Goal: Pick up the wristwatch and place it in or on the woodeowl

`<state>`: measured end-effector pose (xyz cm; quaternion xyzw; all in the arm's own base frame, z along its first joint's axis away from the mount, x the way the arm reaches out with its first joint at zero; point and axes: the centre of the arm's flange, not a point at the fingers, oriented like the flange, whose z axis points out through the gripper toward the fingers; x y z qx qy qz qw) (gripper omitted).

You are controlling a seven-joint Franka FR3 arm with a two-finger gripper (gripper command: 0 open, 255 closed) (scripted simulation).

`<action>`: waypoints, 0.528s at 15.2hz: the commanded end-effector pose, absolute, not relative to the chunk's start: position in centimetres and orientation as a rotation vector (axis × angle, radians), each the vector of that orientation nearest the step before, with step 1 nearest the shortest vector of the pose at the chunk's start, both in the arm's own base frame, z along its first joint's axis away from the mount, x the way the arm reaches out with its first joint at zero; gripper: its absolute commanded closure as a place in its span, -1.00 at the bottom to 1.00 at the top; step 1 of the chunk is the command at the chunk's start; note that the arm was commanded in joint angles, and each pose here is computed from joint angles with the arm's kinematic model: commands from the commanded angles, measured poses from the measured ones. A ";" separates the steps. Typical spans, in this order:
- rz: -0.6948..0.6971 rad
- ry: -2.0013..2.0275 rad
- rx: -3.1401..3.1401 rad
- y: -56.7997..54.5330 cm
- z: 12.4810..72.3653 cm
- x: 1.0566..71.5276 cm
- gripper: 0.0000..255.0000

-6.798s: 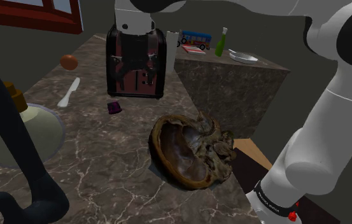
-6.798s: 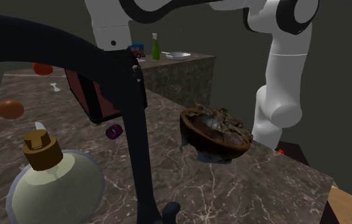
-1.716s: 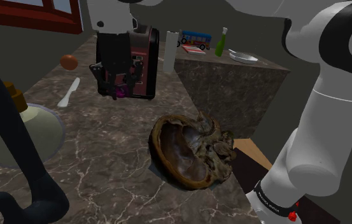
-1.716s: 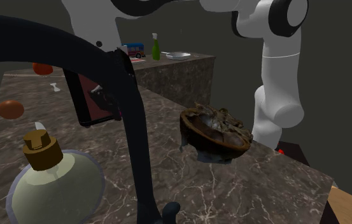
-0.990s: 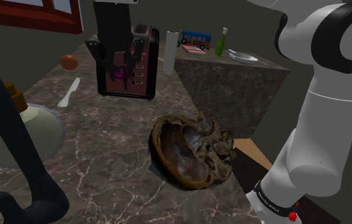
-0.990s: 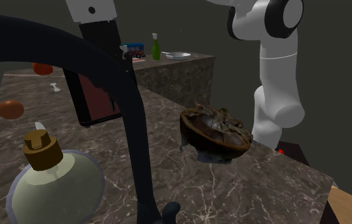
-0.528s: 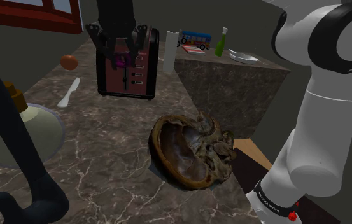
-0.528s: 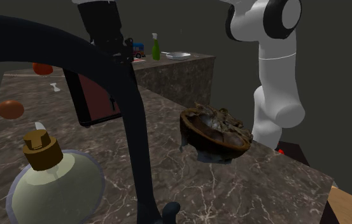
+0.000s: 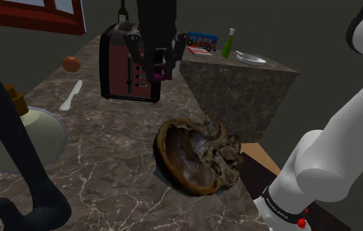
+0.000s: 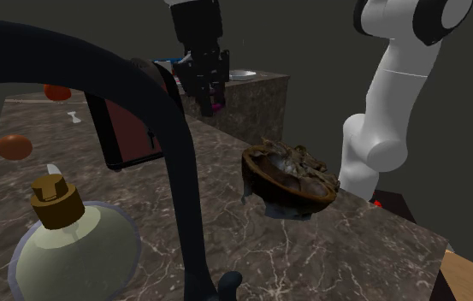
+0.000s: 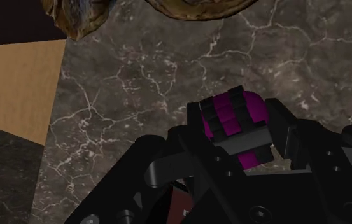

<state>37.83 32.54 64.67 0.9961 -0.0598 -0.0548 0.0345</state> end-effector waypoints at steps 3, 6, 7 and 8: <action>-0.170 -0.186 3.063 30.5 64.4 32.8 1.00; -0.170 -0.186 3.063 29.1 64.3 29.1 1.00; -0.170 -0.186 3.063 28.6 64.3 27.9 1.00; -0.170 -0.186 3.063 28.2 64.3 26.7 1.00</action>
